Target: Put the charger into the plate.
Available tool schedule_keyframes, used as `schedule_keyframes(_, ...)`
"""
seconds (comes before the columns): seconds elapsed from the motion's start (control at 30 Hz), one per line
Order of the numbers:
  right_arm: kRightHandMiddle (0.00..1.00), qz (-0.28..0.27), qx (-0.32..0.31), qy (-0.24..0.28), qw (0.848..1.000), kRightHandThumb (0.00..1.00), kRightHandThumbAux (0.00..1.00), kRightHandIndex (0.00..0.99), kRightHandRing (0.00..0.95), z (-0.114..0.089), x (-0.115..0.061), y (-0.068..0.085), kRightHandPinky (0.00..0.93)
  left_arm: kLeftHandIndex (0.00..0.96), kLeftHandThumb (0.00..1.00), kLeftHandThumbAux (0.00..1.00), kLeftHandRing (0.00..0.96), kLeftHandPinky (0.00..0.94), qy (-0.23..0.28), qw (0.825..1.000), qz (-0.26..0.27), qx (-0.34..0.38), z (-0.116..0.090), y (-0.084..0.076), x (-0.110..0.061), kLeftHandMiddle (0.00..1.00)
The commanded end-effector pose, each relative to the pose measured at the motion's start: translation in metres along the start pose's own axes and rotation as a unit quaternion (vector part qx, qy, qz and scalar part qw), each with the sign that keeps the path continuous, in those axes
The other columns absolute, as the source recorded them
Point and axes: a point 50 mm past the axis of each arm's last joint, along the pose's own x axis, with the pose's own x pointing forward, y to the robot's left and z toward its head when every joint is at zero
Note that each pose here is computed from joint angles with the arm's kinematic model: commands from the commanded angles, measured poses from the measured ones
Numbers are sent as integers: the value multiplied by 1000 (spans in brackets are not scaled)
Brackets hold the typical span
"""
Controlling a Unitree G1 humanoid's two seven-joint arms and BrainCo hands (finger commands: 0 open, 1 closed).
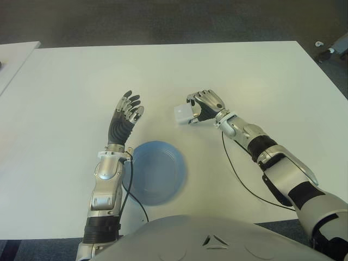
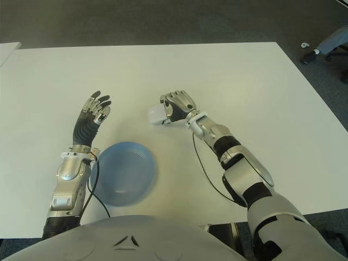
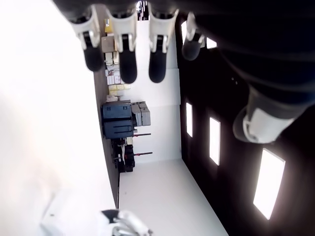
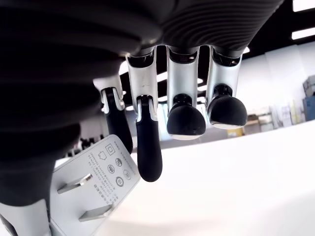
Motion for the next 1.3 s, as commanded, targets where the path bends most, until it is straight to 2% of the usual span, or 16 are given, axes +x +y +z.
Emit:
schedule_keyframes(0.03,541,-23,22,-10,999,853,676,404,849,5,3,-13,825,16,0,517,173,160,4,1000,-4,-1,-3,0,1,178)
schedule_keyframes(0.43,539,-66,43,-44,996,853,676,402,848,21,5,-42,836,14,0,519,175,157,8,1000,-4,-2,-6,1,5,176)
schedule_keyframes(0.77,541,-90,52,-74,992,853,676,401,854,33,-2,-61,848,9,0,525,164,148,9,1000,-8,-1,-9,0,9,166)
schedule_keyframes(0.93,541,-100,60,-93,989,853,677,399,857,45,-8,-72,853,10,0,519,166,150,8,1000,-10,-2,-10,-1,11,168)
schedule_keyframes(1.03,541,-97,61,-97,989,853,677,397,861,51,-12,-74,860,11,0,518,168,152,7,1000,-10,-4,-11,-1,13,171)
schedule_keyframes(1.3,543,-66,76,-115,988,853,678,395,865,73,-35,-71,866,14,0,510,171,150,9,1000,-11,-7,-12,-2,16,176)
